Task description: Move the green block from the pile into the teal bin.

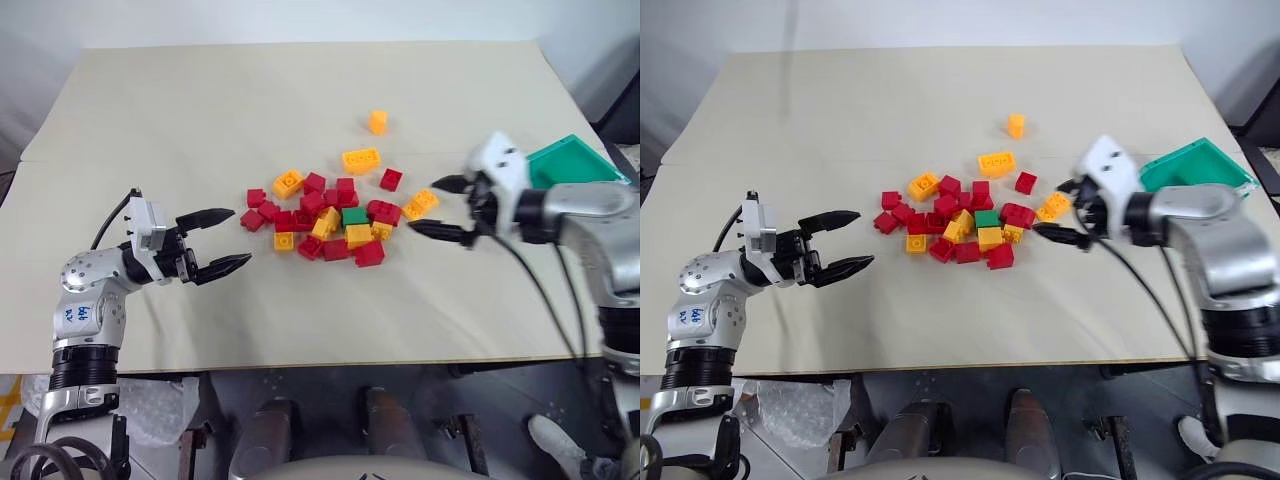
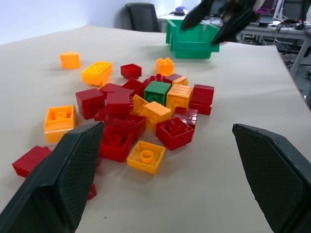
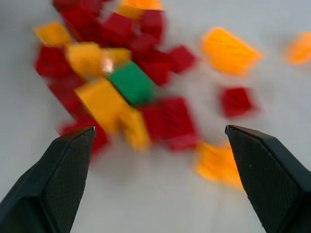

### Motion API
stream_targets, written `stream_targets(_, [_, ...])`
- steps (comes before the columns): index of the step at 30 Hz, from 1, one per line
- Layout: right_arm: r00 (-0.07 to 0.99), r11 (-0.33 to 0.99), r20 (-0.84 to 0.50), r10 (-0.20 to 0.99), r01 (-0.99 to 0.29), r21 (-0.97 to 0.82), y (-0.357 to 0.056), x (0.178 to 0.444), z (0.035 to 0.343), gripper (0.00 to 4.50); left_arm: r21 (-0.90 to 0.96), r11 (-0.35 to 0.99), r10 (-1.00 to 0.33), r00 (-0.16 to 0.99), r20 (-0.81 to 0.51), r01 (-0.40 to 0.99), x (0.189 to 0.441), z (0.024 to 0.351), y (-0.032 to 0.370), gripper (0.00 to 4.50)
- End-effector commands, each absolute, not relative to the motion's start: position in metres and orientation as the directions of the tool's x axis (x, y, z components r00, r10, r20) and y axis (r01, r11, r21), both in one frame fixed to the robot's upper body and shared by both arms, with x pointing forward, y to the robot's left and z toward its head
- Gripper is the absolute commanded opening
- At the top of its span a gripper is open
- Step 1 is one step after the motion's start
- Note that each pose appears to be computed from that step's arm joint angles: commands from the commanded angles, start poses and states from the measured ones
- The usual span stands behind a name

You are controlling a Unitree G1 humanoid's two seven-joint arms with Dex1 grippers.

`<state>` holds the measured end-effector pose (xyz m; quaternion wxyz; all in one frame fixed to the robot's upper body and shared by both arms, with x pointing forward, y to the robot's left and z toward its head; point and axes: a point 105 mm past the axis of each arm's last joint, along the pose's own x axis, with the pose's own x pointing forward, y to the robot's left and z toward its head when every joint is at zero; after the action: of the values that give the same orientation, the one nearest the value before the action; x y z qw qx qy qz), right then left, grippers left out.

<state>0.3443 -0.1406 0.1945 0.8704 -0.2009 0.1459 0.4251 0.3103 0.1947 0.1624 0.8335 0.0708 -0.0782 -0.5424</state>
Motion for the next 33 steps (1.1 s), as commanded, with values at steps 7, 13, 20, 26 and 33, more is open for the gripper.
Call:
stream_targets(7, [0.69, 0.684, -0.509, 0.515, -0.689, -0.241, -0.096, 0.383, 0.181, 4.47, 0.226, 0.367, -0.93, 0.351, 0.108, 0.902, 0.302, 0.167, 0.195, 4.5])
stream_targets(13, [0.68, 0.719, -0.569, 0.461, -0.663, -0.21, -0.077, 0.395, 0.178, 4.47, 0.233, 0.362, -0.932, 0.346, 0.11, 0.902, 0.305, 0.169, 0.193, 4.5])
stream_targets(20, [0.616, 0.711, -0.689, 0.383, -0.672, -0.206, -0.061, 0.393, 0.171, 4.47, 0.241, 0.362, -0.932, 0.345, 0.114, 0.9, 0.307, 0.17, 0.192, 4.5])
stream_targets(26, [0.552, 0.672, -0.732, 0.399, -0.719, -0.175, -0.049, 0.386, 0.168, 4.47, 0.244, 0.364, -0.931, 0.346, 0.117, 0.899, 0.306, 0.171, 0.191, 4.5])
stream_targets(33, [0.573, 0.665, -0.706, 0.416, -0.722, -0.193, -0.042, 0.393, 0.171, 4.3, 0.231, 0.351, -0.936, 0.334, 0.11, 0.907, 0.303, 0.169, 0.191, 4.5])
